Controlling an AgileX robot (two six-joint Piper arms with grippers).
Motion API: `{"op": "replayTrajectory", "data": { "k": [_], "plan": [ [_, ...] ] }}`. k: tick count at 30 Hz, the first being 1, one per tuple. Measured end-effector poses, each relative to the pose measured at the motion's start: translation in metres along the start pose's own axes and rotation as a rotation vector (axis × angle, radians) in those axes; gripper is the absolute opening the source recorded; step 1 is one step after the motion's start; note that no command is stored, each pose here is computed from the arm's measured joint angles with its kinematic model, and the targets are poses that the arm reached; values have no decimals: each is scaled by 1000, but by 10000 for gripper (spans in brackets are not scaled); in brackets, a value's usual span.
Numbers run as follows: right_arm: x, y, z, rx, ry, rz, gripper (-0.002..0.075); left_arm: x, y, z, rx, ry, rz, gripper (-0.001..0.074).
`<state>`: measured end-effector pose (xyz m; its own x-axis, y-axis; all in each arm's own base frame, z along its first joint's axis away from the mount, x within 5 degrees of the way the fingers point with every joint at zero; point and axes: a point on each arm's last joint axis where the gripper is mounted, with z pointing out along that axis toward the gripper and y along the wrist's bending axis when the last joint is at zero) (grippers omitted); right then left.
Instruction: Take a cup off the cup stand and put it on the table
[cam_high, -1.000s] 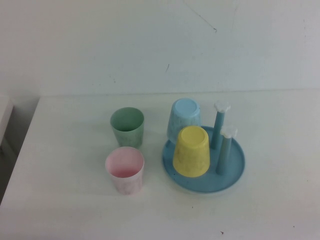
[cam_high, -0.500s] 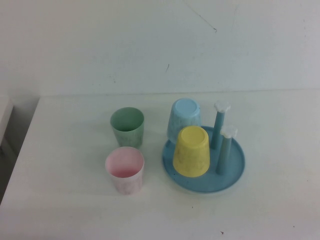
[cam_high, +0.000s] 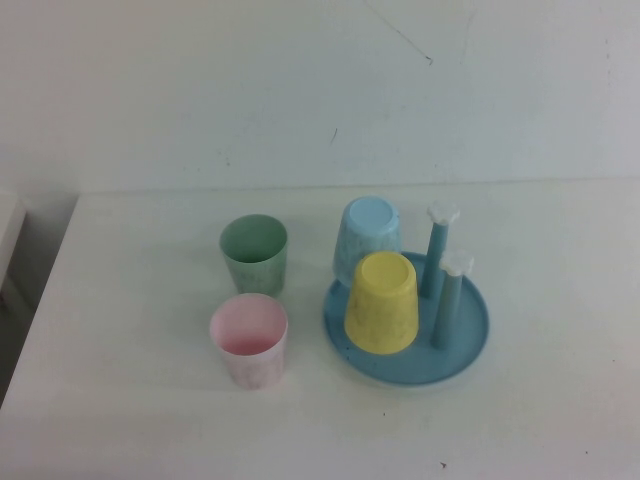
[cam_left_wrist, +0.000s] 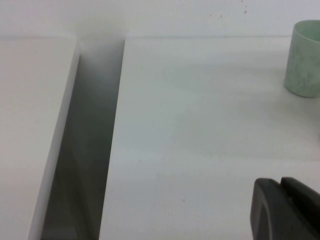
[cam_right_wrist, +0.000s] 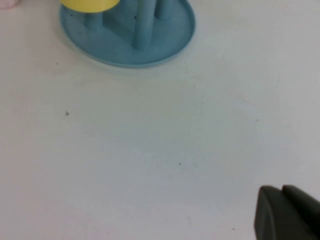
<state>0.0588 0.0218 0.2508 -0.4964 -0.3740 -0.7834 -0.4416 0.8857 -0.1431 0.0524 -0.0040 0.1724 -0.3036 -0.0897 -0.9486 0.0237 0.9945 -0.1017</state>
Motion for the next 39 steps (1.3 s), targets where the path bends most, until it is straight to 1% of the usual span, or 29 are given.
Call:
{"op": "replayTrajectory", "data": {
  "k": [4, 8, 12, 17, 22, 39],
  "plan": [
    [5, -5, 10, 76, -50, -12, 0, 0, 0, 0, 0, 0, 0, -1],
    [18, -9, 18, 176, -144, 22, 0, 0, 0, 0, 0, 0, 0, -1],
    [34, -10, 20, 275, -239, 100, 0, 0, 0, 0, 0, 0, 0, -1],
    [59, -7, 26, 357, -275, 165, -1, 0, 0, 0, 0, 0, 0, -1],
    [78, -4, 38, 349, -233, 236, -1, 0, 0, 0, 0, 0, 0, -1],
    [78, -4, 38, 354, -235, 246, -1, 0, 0, 0, 0, 0, 0, -1]
  ]
}}
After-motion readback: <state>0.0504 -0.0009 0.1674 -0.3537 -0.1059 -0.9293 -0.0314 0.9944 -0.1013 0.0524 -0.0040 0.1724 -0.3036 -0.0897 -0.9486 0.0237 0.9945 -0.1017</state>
